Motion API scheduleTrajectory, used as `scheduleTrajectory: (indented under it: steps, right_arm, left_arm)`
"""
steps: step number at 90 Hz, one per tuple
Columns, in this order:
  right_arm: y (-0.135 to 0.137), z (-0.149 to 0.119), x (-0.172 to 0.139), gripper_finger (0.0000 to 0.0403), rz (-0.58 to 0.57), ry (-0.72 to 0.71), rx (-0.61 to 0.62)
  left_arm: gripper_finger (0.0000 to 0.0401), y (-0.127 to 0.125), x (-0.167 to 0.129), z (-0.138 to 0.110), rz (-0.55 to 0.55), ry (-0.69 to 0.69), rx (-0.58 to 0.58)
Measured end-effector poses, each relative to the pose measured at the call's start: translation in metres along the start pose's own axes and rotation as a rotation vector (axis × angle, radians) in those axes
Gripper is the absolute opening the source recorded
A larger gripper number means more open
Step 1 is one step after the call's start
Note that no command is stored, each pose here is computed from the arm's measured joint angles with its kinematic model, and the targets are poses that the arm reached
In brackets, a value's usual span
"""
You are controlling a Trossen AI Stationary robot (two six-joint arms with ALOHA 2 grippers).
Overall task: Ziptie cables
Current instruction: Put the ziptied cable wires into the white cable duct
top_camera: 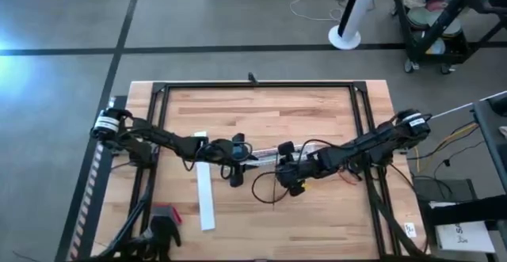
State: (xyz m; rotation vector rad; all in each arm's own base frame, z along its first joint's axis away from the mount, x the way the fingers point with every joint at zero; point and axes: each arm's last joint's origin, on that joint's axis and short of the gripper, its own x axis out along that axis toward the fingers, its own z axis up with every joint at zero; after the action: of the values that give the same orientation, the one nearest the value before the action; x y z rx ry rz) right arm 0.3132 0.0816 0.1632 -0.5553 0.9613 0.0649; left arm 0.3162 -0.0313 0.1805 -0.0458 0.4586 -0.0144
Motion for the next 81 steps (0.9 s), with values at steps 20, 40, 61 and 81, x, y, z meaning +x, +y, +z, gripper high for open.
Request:
scheduleTrajectory:
  steps: [20,40,61,81]
  right_arm:
    - [0.001,-0.002,-0.001,0.0114,0.051,0.022,-0.159]
    - [-0.012,0.009,-0.007,0.0140,0.139,-0.014,-0.321]
    - [-0.022,0.011,-0.003,0.0156,0.265,-0.037,-0.479]
    - [-0.021,0.017,0.005,0.0139,0.292,-0.010,-0.597]
  left_arm:
    - [0.0115,-0.001,0.000,0.000,-0.008,0.003,0.001]
    - [0.0125,-0.002,0.000,-0.001,-0.032,0.007,0.007]
    - [0.0123,-0.002,0.000,-0.001,-0.032,0.007,0.021]
    - [0.0108,-0.002,0.000,-0.001,-0.031,0.011,0.029]
